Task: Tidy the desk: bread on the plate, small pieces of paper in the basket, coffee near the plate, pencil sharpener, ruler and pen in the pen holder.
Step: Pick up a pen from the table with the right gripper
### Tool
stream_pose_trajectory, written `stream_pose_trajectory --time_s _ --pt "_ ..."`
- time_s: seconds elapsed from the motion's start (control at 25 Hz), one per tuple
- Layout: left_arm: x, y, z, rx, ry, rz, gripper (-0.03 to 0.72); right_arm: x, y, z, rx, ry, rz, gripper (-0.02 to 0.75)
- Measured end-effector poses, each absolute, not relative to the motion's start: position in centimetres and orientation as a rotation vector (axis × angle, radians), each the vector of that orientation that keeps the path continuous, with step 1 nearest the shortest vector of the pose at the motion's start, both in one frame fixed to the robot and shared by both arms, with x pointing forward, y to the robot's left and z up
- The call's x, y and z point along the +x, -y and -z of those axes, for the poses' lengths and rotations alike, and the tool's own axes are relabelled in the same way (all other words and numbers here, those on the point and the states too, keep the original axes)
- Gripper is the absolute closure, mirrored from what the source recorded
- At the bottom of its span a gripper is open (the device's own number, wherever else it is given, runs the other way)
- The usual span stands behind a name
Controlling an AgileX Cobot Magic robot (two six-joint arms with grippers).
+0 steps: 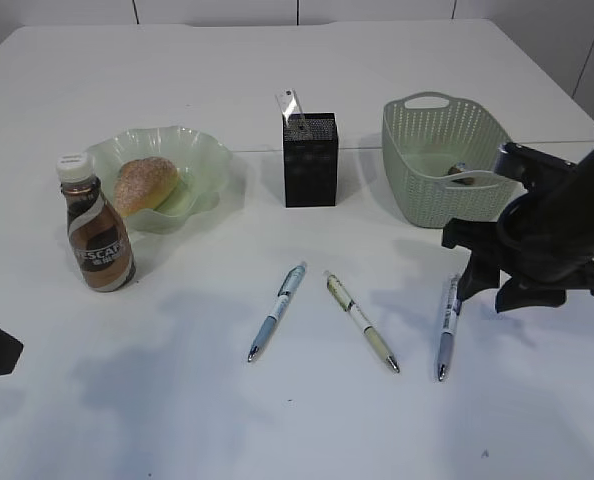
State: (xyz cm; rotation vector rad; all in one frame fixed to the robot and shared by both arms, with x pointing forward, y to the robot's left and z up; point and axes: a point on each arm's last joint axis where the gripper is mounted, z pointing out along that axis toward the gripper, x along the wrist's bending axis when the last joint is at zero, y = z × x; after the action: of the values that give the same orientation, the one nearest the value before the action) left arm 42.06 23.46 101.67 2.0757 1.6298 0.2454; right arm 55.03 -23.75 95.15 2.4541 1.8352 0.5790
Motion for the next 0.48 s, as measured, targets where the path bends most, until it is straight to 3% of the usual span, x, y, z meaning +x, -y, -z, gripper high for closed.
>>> stream_pose_trajectory --time_s 0.48 --pt "42.1 -23.4 -101.7 2.067 -1.63 -0.245 0.287 59.9 23.8 -94.4 2.578 -1.708 -0.348 0.381"
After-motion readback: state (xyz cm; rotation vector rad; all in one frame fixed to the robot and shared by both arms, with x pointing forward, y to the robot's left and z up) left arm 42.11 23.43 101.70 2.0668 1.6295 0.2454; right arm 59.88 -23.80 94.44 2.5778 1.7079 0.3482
